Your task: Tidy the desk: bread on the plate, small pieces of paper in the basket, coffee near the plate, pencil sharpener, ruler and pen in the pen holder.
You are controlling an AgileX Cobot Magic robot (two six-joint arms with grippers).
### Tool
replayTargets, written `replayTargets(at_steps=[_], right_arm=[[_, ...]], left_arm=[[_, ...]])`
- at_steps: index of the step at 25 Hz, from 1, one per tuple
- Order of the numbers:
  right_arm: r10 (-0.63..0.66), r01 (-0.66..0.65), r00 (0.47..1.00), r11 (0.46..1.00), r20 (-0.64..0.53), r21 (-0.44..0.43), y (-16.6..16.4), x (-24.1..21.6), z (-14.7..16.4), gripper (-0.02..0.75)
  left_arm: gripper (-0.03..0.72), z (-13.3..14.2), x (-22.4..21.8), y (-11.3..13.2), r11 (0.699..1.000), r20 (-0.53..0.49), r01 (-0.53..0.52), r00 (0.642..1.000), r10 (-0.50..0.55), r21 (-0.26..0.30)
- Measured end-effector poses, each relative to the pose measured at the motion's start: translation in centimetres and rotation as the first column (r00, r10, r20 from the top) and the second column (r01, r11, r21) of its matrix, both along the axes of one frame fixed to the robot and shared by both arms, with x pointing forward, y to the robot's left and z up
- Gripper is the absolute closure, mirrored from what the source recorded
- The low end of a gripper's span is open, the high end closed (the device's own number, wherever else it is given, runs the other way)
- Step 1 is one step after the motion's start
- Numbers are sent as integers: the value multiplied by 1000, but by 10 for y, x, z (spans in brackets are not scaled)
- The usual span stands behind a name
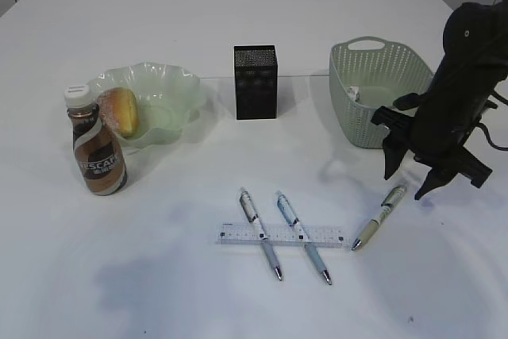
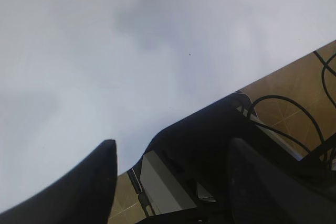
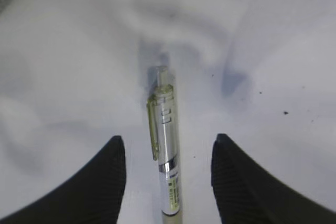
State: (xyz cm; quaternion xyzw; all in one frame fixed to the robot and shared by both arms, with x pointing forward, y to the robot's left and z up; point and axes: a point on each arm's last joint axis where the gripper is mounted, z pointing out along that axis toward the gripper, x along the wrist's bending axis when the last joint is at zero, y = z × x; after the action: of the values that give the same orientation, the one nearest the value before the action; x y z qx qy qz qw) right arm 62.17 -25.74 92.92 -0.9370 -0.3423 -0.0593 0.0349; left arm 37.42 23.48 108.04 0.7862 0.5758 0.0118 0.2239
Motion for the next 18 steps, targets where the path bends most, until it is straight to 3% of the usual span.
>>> replayTargets(at_steps=[14, 18], right_arm=[[56, -57, 998, 998, -38, -20, 8, 0, -14, 341], [153, -154, 987, 988, -41, -22, 8, 2, -8, 341]], left_arm=[[222, 0, 0, 0, 1000, -1, 0, 1000, 0, -2], [222, 0, 0, 0, 1000, -1, 0, 1000, 0, -2]])
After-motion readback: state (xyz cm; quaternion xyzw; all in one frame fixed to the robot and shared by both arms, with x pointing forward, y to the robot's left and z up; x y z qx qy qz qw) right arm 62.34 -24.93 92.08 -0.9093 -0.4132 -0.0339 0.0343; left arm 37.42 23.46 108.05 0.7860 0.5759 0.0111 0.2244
